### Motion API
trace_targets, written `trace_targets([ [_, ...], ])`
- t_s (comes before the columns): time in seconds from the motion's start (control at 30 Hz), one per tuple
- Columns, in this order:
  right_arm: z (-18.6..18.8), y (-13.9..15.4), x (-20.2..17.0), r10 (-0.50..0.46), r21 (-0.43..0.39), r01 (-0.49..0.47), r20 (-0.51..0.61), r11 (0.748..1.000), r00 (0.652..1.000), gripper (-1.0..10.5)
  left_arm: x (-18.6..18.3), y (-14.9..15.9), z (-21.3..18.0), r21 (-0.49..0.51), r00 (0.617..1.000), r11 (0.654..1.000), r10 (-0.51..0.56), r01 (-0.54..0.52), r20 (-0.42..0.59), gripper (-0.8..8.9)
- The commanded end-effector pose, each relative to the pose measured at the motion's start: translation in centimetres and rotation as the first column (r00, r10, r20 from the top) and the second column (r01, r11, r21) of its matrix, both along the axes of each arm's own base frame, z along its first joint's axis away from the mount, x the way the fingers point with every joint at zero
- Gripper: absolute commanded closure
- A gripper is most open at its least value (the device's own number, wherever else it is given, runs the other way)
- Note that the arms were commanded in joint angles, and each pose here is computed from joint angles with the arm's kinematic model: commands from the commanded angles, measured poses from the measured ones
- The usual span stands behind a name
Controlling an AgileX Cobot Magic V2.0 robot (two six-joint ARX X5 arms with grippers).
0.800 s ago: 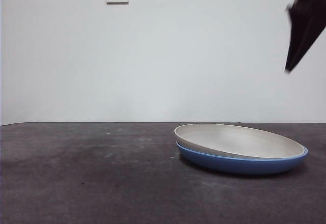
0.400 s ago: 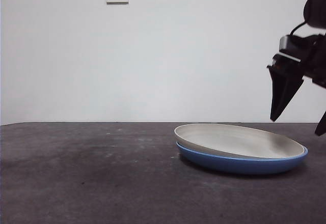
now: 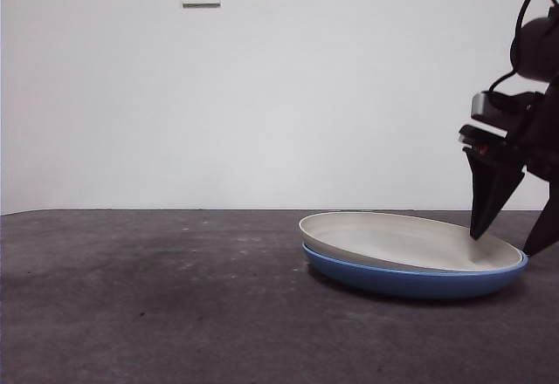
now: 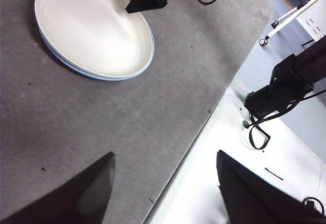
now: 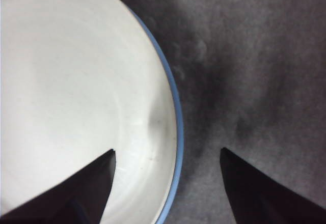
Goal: Pick up the white plate, put it on the blue plate, put it on desk
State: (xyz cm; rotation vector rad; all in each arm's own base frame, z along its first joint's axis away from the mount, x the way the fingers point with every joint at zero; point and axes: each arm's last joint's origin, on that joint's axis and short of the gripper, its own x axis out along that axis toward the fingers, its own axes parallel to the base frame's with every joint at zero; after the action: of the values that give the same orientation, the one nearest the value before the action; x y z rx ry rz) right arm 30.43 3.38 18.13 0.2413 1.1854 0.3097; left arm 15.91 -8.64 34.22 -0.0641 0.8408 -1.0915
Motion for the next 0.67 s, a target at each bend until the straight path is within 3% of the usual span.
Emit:
trace_targets([
  [0.03,-0.59,0.1,0.42,-0.006,0.004,0.006,-0.016,1.0,1.0,6.6,0.15,-0.15,0.15,-0.003,1.0,1.0,-0.016,0.016,0.018,5.02],
  [0.27,-0.74,0.11,0.46,-0.007,0.007,0.008,-0.021,1.0,1.0,8.1,0.15,-0.15,0.15,-0.003,1.0,1.0,-0.015,0.015,0.018,5.02],
  [0.47,-0.98,0.09,0.41,-0.016,0.005,0.016,-0.041,1.0,0.999,8.2,0.15,-0.15,0.14,-0.003,1.0,1.0,-0.015,0.015,0.017,5.02],
  [0.57,-1.04,0.09,0.43,-0.017,0.004,0.017,-0.043,1.0,0.999,9.1,0.14,-0.15,0.14,-0.003,1.0,1.0,-0.014,0.015,0.015,5.02],
  [0.67,-1.03,0.09,0.43,-0.02,0.005,0.02,-0.044,1.0,0.999,9.2,0.13,-0.15,0.13,-0.003,1.0,1.0,-0.014,0.014,0.013,5.02],
])
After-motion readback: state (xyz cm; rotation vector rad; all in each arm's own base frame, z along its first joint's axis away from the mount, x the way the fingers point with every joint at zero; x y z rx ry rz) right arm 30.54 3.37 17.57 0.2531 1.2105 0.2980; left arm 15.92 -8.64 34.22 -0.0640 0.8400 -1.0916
